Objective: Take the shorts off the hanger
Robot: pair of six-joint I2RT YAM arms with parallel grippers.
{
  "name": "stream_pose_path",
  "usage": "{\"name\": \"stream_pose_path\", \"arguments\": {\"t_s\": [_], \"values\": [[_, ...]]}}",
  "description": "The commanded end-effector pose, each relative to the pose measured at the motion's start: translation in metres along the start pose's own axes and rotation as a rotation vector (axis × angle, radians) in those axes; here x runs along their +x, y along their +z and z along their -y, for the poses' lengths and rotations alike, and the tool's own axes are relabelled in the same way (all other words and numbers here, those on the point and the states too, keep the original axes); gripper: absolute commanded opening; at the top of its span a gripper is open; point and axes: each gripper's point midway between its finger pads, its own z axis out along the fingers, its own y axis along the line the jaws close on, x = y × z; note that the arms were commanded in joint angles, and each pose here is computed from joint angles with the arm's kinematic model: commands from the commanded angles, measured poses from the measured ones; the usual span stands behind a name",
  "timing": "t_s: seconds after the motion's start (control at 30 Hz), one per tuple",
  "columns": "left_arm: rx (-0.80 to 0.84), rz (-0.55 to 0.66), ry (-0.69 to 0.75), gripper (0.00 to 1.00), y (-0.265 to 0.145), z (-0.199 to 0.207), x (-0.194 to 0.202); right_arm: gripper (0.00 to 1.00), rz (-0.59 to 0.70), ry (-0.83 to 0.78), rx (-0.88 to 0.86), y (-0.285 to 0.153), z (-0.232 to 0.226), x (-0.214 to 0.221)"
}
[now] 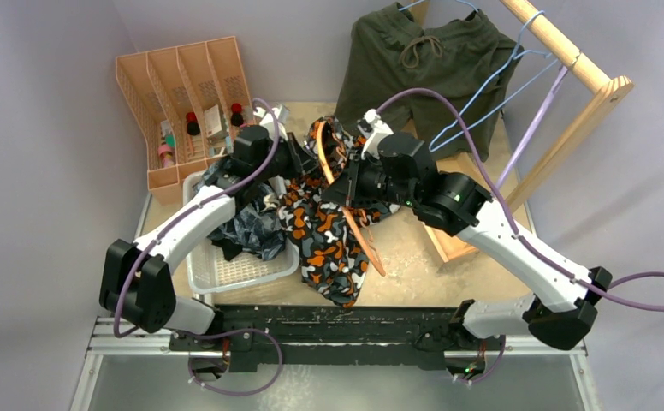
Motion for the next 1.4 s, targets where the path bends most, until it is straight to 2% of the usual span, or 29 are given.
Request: {"name": "stream_pose_path", "arguments": {"t_s": [0.0, 0.1, 0.2, 0.27, 0.4, 0.47, 0.6, 0.7, 0.77, 0.9, 1.03, 1.17, 1.37], "values": [[0.074, -0.138, 0.047, 0.00, -0.002, 0.029, 0.051, 0.00, 0.407, 0.041, -0.042, -0.031, -0.024, -0.090], [-0.008, -0.147, 0.059, 0.00, -0.002, 0.019, 0.071, 0.00, 0.460, 0.020, -0.088, -0.042, -0.041, -0.109], [-0.115, -0.078, 0.061, 0.00, -0.007, -0.001, 0.057, 0.00, 0.399, -0.028, -0.088, -0.042, -0.045, -0.102], [-0.129, -0.053, 0.059, 0.00, -0.006, -0.004, 0.049, 0.00, 0.357, -0.016, -0.067, -0.039, -0.036, -0.090], [-0.130, -0.135, 0.066, 0.00, -0.004, -0.003, 0.056, 0.00, 0.311, 0.028, -0.076, -0.038, -0.025, -0.067], [-0.128, -0.132, 0.059, 0.00, -0.005, -0.005, 0.060, 0.00, 0.282, -0.003, -0.129, -0.041, -0.032, -0.060], [-0.181, -0.065, 0.036, 0.00, -0.010, -0.012, 0.045, 0.00, 0.110, -0.141, -0.207, -0.046, -0.048, -0.035], [-0.272, -0.042, 0.060, 0.00, -0.015, -0.020, 0.021, 0.00, -0.037, -0.170, -0.167, -0.040, -0.031, -0.004], [-0.283, -0.002, 0.047, 0.00, -0.017, -0.023, 0.003, 0.00, -0.066, -0.165, -0.151, -0.043, -0.020, 0.010], [-0.269, 0.067, -0.009, 0.00, -0.020, -0.024, -0.017, 0.00, -0.051, -0.152, -0.160, -0.057, -0.016, 0.016], [-0.203, 0.012, -0.075, 0.00, -0.017, -0.020, 0.007, 0.00, 0.007, -0.150, -0.147, -0.069, -0.017, 0.004], [-0.184, -0.040, -0.071, 0.00, -0.020, -0.026, 0.031, 0.00, 0.014, -0.170, -0.276, -0.084, -0.041, 0.004], [0.008, -0.182, 0.056, 0.00, -0.026, 0.030, 0.070, 0.00, 0.307, -0.083, -0.002, -0.071, -0.007, -0.061]]}}
